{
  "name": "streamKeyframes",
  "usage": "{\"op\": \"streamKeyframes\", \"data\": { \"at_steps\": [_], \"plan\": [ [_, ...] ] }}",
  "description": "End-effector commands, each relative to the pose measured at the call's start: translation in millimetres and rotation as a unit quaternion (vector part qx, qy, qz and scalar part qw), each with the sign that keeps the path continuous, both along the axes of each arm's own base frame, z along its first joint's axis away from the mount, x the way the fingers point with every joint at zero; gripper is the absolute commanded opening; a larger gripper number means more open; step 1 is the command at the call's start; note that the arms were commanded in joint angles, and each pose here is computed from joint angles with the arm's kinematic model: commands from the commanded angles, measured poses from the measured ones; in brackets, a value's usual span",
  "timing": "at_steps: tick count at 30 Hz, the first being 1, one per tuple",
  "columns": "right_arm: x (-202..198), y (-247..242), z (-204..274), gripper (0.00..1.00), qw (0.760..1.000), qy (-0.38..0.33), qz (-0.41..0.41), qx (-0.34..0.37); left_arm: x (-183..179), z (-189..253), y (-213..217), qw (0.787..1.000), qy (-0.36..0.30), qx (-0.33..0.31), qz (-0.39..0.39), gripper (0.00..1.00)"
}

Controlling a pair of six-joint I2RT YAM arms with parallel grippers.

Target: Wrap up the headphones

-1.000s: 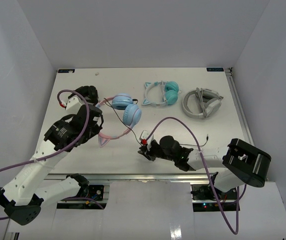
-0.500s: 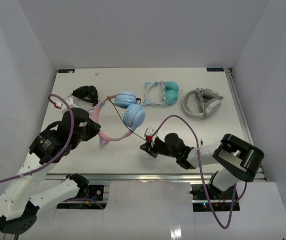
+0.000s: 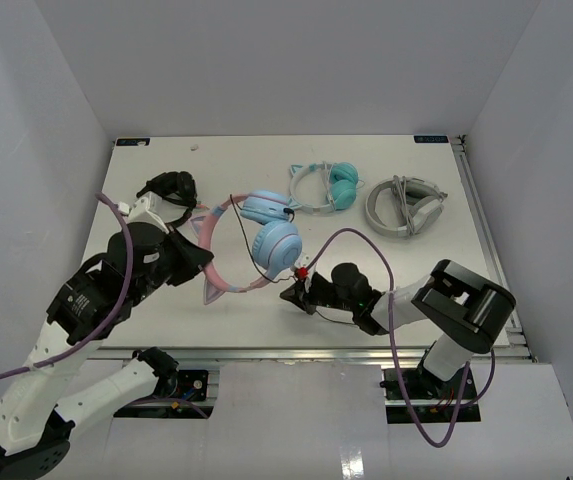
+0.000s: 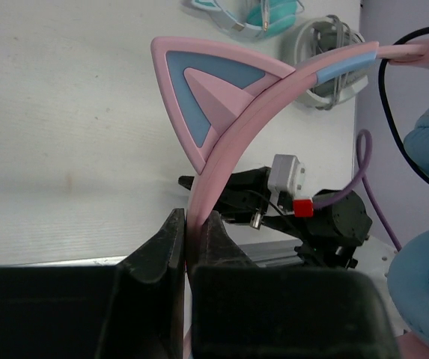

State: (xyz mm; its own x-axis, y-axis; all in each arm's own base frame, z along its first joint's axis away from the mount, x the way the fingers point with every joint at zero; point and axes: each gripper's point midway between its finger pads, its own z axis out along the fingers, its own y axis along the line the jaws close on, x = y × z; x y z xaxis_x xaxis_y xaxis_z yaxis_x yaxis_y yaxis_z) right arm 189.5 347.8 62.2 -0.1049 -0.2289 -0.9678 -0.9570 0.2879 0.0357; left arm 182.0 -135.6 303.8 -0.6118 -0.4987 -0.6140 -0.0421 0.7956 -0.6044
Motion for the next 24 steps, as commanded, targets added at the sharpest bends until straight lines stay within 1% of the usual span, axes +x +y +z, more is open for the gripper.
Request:
{"op": "streamKeyframes", "data": {
  "at_steps": [1, 2, 4, 7, 9, 10, 11, 12, 15, 18, 20, 23, 24],
  "plan": [
    [15.7, 3.6, 19.6, 0.08, 0.999, -0.012, 0.001, 0.04, -13.6, 38.1, -43.2, 0.984, -0.083, -0.053, -0.149, 0.0],
    [20.0, 1.3, 21.1, 0.08, 0.999, -0.011, -0.004, 0.042, -20.0, 39.5, -50.2, 0.977, -0.094, -0.055, -0.184, 0.0],
    [27.3, -3.7, 29.8, 0.08, 0.999, -0.006, -0.008, 0.053, -31.2, 38.0, -61.2, 0.966, -0.094, -0.06, -0.234, 0.0],
    [41.9, -9.5, 43.4, 0.08, 0.999, 0.004, -0.019, 0.05, -45.2, 32.6, -70.1, 0.944, -0.113, -0.042, -0.307, 0.0],
    [58.9, -7.0, 68.9, 0.08, 0.998, -0.007, -0.028, 0.055, -55.3, 27.2, -75.8, 0.92, -0.137, -0.025, -0.365, 0.0],
    [65.0, -10.8, 67.8, 0.08, 0.999, 0.006, -0.035, 0.038, -61.1, 21.8, -78.5, 0.91, -0.139, -0.021, -0.391, 0.0],
    [71.0, -12.8, 72.3, 0.08, 0.999, 0.014, -0.039, 0.027, -62.6, 15.9, -78.7, 0.905, -0.136, -0.012, -0.402, 0.0],
    [76.8, -13.8, 81.3, 0.08, 0.999, 0.018, -0.042, 0.022, -61.6, 9.9, -77.8, 0.904, -0.133, 0.001, -0.407, 0.0],
    [96.0, -14.1, 122.5, 0.08, 0.998, 0.016, -0.049, 0.019, -45.5, -16.5, -69.4, 0.916, -0.107, 0.054, -0.383, 0.0],
    [103.8, -23.9, 134.6, 0.08, 0.997, 0.039, -0.06, -0.026, -28.6, -39.9, -60.3, 0.927, -0.083, 0.101, -0.352, 0.0],
    [112.4, -23.5, 158.7, 0.08, 0.997, 0.027, -0.07, -0.03, -20.4, -53.7, -59.5, 0.928, -0.064, 0.122, -0.347, 0.0],
    [109.3, -29.6, 169.4, 0.08, 0.995, 0.039, -0.072, -0.057, -5.0, -76.4, -55.7, 0.931, -0.036, 0.16, -0.327, 0.0],
    [109.3, -30.6, 173.3, 0.08, 0.995, 0.039, -0.073, -0.059, 2.7, -84.5, -51.5, 0.933, -0.025, 0.183, -0.311, 0.0]
  ]
}}
